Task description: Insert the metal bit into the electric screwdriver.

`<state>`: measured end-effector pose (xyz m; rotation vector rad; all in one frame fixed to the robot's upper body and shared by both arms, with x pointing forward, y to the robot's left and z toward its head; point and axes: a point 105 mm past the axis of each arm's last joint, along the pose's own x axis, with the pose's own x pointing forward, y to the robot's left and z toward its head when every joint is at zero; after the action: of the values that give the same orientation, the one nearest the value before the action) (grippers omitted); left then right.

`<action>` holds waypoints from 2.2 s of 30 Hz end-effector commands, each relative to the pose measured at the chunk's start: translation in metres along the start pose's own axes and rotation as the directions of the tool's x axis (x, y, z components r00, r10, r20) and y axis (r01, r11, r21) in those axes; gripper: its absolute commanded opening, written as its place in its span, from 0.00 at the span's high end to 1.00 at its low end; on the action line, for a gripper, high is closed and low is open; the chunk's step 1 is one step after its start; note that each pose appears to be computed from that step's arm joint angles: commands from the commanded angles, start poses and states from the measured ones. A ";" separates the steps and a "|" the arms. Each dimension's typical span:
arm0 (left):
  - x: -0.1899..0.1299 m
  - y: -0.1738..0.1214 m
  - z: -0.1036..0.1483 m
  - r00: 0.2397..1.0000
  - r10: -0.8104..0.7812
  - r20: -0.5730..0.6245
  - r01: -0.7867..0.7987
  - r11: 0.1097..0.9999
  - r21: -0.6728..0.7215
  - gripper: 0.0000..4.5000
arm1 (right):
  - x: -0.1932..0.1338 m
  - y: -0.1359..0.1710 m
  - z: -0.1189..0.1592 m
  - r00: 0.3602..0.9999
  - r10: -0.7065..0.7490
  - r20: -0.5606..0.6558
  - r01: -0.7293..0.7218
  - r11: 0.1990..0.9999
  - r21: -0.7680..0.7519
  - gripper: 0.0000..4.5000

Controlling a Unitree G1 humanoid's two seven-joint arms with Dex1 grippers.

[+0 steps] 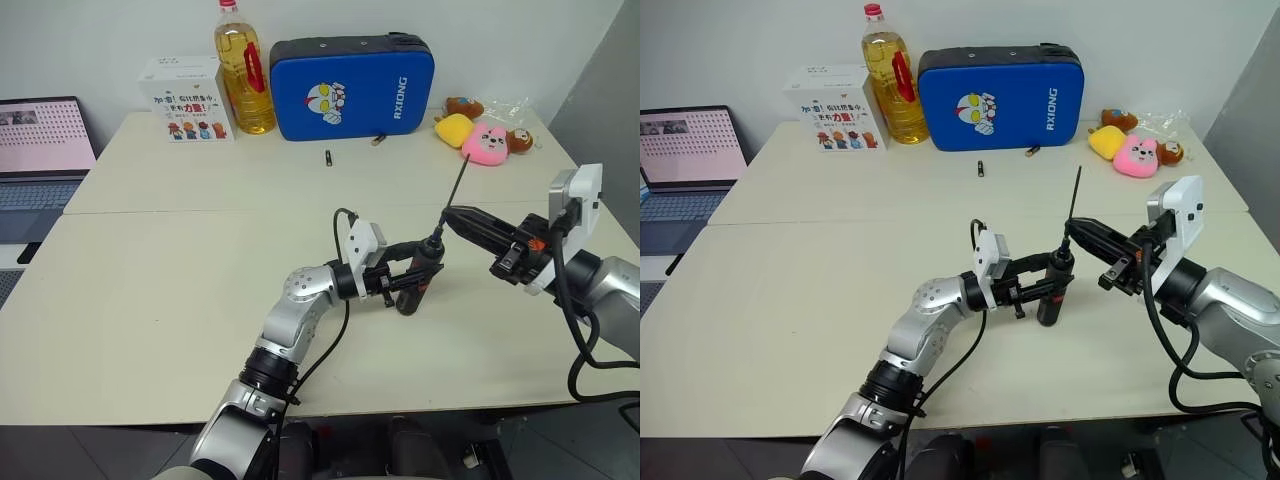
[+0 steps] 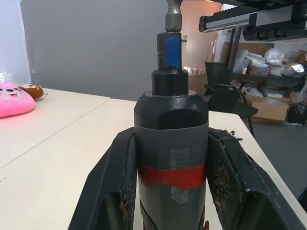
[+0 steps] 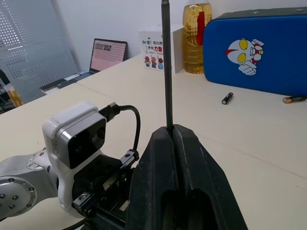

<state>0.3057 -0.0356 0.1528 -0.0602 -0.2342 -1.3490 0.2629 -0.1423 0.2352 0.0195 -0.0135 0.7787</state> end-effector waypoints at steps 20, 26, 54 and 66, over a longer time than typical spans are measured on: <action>0.012 0.002 0.013 0.999 0.042 -0.004 -0.041 0.992 0.120 0.62 | -0.001 0.012 -0.033 0.986 -0.107 -0.130 0.114 0.992 0.046 0.99; 0.011 0.001 0.012 0.999 0.047 -0.007 -0.046 0.991 0.123 0.62 | -0.002 0.011 -0.037 0.984 -0.111 -0.138 0.118 0.992 0.036 0.99; 0.009 0.002 0.012 0.999 0.047 -0.009 -0.046 0.991 0.125 0.62 | -0.001 0.005 -0.033 0.983 -0.153 -0.106 0.171 0.968 0.182 0.99; 0.014 0.004 0.011 0.997 0.056 -0.051 -0.049 0.991 0.121 0.62 | 0.002 0.015 -0.034 0.977 -0.164 -0.135 0.165 0.986 0.000 0.99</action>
<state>0.3096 -0.0455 0.1502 0.0175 -0.2023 -1.2974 0.2568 -0.1385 0.2305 0.0373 -0.0138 0.5607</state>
